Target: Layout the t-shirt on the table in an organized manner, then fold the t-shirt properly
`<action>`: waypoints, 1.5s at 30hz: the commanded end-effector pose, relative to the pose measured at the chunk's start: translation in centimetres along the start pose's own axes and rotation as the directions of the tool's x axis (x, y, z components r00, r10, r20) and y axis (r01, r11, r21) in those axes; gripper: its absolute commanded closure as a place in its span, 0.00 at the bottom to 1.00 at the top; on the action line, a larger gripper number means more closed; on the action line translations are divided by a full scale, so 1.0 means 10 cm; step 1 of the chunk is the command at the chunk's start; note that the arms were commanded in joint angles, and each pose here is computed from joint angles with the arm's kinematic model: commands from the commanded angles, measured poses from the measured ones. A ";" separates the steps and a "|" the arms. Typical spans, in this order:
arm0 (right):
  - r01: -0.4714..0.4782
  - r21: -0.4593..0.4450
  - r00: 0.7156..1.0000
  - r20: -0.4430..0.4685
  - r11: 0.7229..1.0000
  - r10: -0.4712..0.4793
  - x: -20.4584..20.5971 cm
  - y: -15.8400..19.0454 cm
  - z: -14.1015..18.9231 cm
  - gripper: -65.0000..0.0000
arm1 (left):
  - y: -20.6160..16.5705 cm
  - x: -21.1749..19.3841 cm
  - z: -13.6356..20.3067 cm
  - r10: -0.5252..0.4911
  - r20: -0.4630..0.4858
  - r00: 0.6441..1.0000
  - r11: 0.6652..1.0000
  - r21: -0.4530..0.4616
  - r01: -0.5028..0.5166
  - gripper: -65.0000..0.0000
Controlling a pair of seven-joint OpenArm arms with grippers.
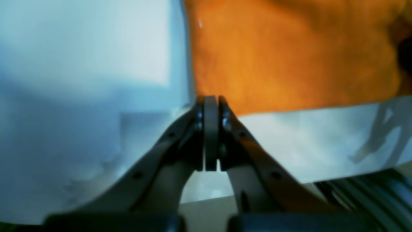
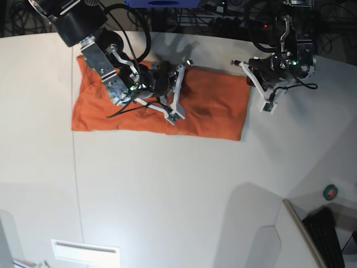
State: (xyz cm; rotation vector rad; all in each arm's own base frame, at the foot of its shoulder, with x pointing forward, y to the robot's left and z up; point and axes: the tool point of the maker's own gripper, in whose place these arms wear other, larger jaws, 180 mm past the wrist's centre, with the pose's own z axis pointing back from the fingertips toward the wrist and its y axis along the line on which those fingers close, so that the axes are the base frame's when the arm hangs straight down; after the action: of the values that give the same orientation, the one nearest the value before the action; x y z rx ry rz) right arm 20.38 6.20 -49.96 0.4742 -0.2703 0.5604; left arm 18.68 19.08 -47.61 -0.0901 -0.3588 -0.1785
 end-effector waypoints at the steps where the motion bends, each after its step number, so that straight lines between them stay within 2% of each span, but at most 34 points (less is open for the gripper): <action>1: -0.016 -0.030 1.000 -0.021 0.999 0.016 -0.02 -0.08 0.02 1.00 | 0.05 0.10 0.01 -0.004 0.034 0.999 1.000 0.008 0.004 1.00; 6: -0.017 -0.029 1.000 -0.022 0.999 0.016 -0.02 -0.07 0.02 1.00 | 0.04 0.13 -0.01 0.001 0.054 0.999 1.000 0.003 -0.001 1.00; 10: -0.016 -0.028 1.000 -0.023 0.999 0.015 -0.03 -0.06 0.02 1.00 | 0.06 0.35 0.19 -0.021 0.133 0.991 0.999 0.027 0.017 1.00; 13: -0.015 -0.027 1.000 -0.026 1.000 0.014 -0.04 -0.06 0.02 1.00 | 0.05 0.52 0.36 -0.047 0.151 0.987 0.998 0.044 0.041 1.00; 16: -0.015 -0.027 1.000 -0.027 1.000 0.014 -0.04 -0.06 0.02 1.00 | 0.02 0.68 0.37 -0.040 0.180 0.983 0.999 0.040 0.034 1.00; 25: -0.025 -0.025 1.000 -0.009 0.999 0.024 0.01 -0.04 0.05 1.00 | -0.06 0.58 -0.05 0.043 0.083 0.996 0.999 -0.027 -0.041 1.00; 32: -0.062 -0.033 0.997 0.049 0.998 0.063 0.21 -0.03 0.23 1.00 | -0.07 0.40 -0.08 0.052 0.047 0.998 0.998 -0.033 -0.051 1.00; 34: -0.078 -0.031 0.996 0.047 0.996 0.080 0.25 0.02 0.29 1.00 | -0.06 0.38 -0.06 0.056 0.050 0.997 0.998 -0.032 -0.055 1.00; 38: -0.116 -0.026 0.987 0.107 0.993 0.118 0.44 0.16 0.52 1.00 | -0.02 0.51 0.06 0.044 0.096 0.994 0.999 -0.014 -0.043 1.00; 40: -0.076 -0.044 0.985 0.153 0.996 0.082 0.52 0.09 0.71 1.00 | 0.20 0.54 0.24 0.083 0.146 0.986 0.995 0.040 -0.090 1.00; 42: 0.028 -0.084 0.976 0.217 0.996 -0.009 0.56 -0.17 0.93 1.00 | 0.45 0.57 0.43 0.106 0.199 0.974 0.988 0.086 -0.125 1.00; 45: 0.240 -0.152 0.929 0.321 0.959 -0.182 0.45 -0.69 1.28 1.00 | 0.88 0.47 0.69 0.126 0.252 0.959 0.981 0.111 -0.158 1.00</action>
State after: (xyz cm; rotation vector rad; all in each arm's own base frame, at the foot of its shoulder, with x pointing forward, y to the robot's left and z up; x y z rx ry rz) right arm 26.02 -4.46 -40.76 0.3654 -0.5260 0.2296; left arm 21.38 27.59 -40.95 -0.0164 -0.5670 0.0065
